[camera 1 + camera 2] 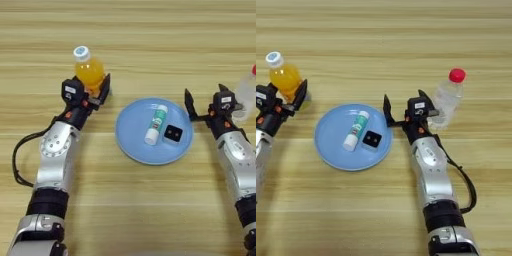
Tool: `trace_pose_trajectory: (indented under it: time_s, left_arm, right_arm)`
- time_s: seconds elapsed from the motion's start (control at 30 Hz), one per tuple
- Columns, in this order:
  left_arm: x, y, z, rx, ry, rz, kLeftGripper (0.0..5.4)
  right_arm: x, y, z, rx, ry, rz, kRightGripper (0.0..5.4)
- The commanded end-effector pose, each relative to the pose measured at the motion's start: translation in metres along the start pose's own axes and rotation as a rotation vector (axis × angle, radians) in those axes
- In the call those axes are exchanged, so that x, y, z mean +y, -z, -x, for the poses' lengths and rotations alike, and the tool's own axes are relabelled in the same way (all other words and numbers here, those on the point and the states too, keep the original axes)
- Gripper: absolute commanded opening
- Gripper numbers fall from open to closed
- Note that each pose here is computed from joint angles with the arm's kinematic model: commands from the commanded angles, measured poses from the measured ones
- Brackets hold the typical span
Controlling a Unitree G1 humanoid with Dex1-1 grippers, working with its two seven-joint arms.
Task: Move the objects on the table
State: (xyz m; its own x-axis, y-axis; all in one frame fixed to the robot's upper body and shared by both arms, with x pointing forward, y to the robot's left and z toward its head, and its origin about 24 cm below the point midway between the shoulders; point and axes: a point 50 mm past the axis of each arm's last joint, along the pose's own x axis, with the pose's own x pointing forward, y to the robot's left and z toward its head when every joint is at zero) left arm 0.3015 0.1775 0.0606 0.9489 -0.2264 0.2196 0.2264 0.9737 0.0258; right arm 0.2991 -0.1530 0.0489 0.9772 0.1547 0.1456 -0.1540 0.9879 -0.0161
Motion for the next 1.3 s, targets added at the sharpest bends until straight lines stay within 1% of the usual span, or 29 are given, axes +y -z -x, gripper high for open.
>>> trace_pose_trajectory:
  time_s: [0.03, 0.13, 0.27, 0.37, 0.47, 0.6, 0.77, 0.8, 0.87, 0.93, 1.0, 1.03, 1.17, 1.2, 1.3]
  left_arm:
    - [0.008, 0.01, -0.003, 0.048, -0.041, -0.03, 3.38]
    - [0.009, 0.022, 0.001, 0.097, -0.061, -0.025, 3.38]
    - [0.008, 0.034, 0.005, 0.146, -0.077, -0.017, 3.38]
    - [0.002, 0.043, 0.007, 0.169, -0.06, 0.002, 3.38]
    - [-0.003, 0.046, 0.008, 0.174, -0.046, 0.009, 3.37]
    - [-0.004, 0.047, 0.008, 0.173, -0.043, 0.012, 3.37]
    - [-0.005, 0.049, 0.009, 0.181, -0.043, -0.013, 3.37]
    - [-0.005, 0.05, 0.009, 0.185, -0.045, -0.018, 3.66]
    - [-0.006, 0.051, 0.01, 0.19, -0.048, -0.027, 3.8]
    - [-0.007, 0.052, 0.011, 0.188, -0.052, -0.026, 4.06]
    - [-0.007, 0.051, 0.011, 0.177, -0.066, -0.028, 4.17]
    - [-0.007, 0.05, 0.011, 0.171, -0.075, -0.031, 4.34]
    - [-0.005, 0.049, 0.013, 0.149, -0.136, -0.053, 4.69]
    - [-0.005, 0.048, 0.013, 0.143, -0.15, -0.05, 4.69]
    - [-0.005, 0.047, 0.016, 0.123, -0.188, -0.037, 5.05]
  right_arm:
    - [0.0, 0.0, 0.0, -0.001, 0.004, 0.001, 5.4]
    - [0.0, 0.0, 0.0, -0.003, 0.004, 0.002, 5.4]
    - [0.0, 0.0, 0.001, -0.004, 0.003, 0.002, 5.4]
    - [0.0, 0.0, 0.001, -0.003, 0.002, 0.003, 5.4]
    - [0.0, 0.0, 0.001, -0.002, 0.002, 0.003, 5.4]
    - [0.0, 0.0, 0.001, -0.002, 0.002, 0.003, 5.4]
    - [0.001, 0.0, 0.002, -0.001, 0.002, 0.003, 5.4]
    - [0.001, 0.0, 0.002, -0.001, 0.002, 0.003, 5.4]
    - [0.001, 0.0, 0.002, -0.001, 0.002, 0.003, 5.4]
    - [0.001, 0.0, 0.002, -0.001, 0.002, 0.003, 5.4]
    - [0.0, 0.0, 0.002, -0.001, 0.002, 0.004, 5.4]
    - [0.0, 0.001, 0.002, 0.0, 0.002, 0.004, 5.4]
    - [0.0, 0.001, 0.002, 0.001, 0.003, 0.005, 5.4]
    - [0.0, 0.001, 0.002, 0.001, 0.003, 0.005, 5.4]
    - [-0.001, 0.001, 0.002, 0.001, 0.003, 0.005, 5.4]
